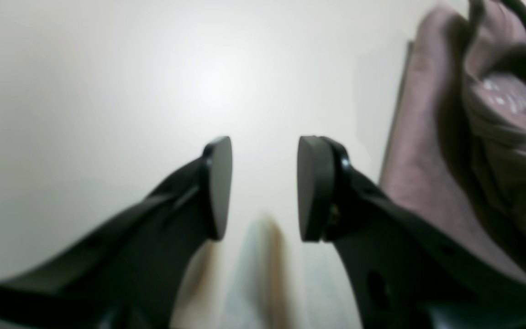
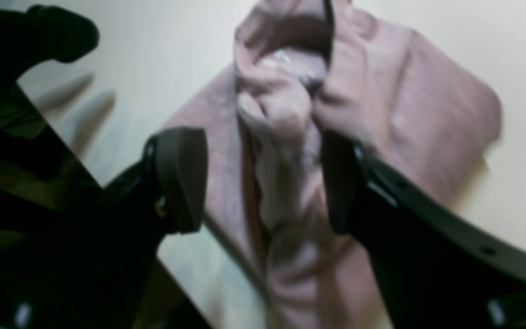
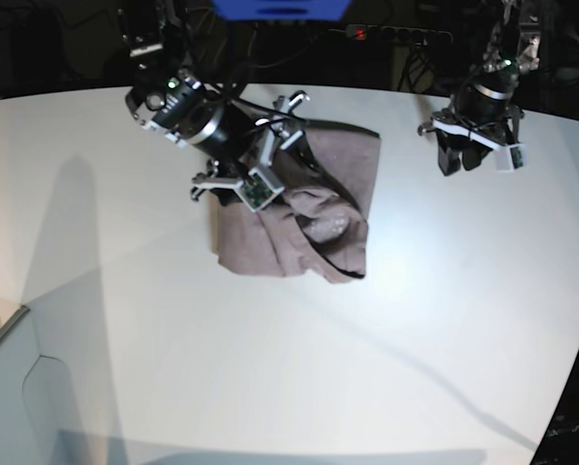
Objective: Layout the t-shirt on the table in an organized manner, then fold the t-shirt properly
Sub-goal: 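Lay the folded end down with the right gripper onto the shirt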
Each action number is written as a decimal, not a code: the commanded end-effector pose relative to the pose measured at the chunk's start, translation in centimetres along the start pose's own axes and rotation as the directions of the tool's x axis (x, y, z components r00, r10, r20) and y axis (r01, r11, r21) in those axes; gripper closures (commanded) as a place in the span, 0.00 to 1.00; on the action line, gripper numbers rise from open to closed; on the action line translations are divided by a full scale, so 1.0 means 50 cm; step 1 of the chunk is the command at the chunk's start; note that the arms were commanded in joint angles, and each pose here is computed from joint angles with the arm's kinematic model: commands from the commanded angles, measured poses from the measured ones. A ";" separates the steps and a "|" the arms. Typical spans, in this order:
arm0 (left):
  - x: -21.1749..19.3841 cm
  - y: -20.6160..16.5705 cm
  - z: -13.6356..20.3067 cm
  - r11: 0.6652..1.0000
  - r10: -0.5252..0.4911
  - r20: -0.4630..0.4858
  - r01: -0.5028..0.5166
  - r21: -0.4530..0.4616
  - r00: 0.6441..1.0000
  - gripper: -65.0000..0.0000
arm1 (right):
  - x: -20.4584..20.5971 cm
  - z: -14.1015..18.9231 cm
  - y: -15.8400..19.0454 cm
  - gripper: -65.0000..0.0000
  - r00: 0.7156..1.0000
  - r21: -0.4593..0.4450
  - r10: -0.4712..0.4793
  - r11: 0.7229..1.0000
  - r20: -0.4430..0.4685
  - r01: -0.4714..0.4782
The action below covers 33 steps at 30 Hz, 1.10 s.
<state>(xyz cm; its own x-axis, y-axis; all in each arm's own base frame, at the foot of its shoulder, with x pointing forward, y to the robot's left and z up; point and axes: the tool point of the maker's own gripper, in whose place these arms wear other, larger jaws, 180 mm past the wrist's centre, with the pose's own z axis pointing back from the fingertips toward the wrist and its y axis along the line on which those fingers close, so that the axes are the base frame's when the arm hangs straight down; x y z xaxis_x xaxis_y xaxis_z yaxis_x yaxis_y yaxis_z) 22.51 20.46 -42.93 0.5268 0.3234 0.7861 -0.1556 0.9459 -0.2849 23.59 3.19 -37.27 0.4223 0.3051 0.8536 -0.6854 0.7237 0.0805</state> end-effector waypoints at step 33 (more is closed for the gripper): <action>0.037 -0.030 0.054 0.998 0.057 0.065 -0.054 -0.043 0.996 0.53 | 0.060 -0.017 0.068 0.51 0.995 0.102 0.069 0.992 0.077 -0.077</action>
<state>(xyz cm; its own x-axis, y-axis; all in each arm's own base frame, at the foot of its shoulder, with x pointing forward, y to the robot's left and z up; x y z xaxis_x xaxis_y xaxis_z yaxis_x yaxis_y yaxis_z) 21.19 19.76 -40.42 0.4872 0.3791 0.7868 -0.1618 0.9245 -0.3452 22.53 6.50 -36.40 0.3586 0.3495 0.8656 -0.7718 0.6327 0.0642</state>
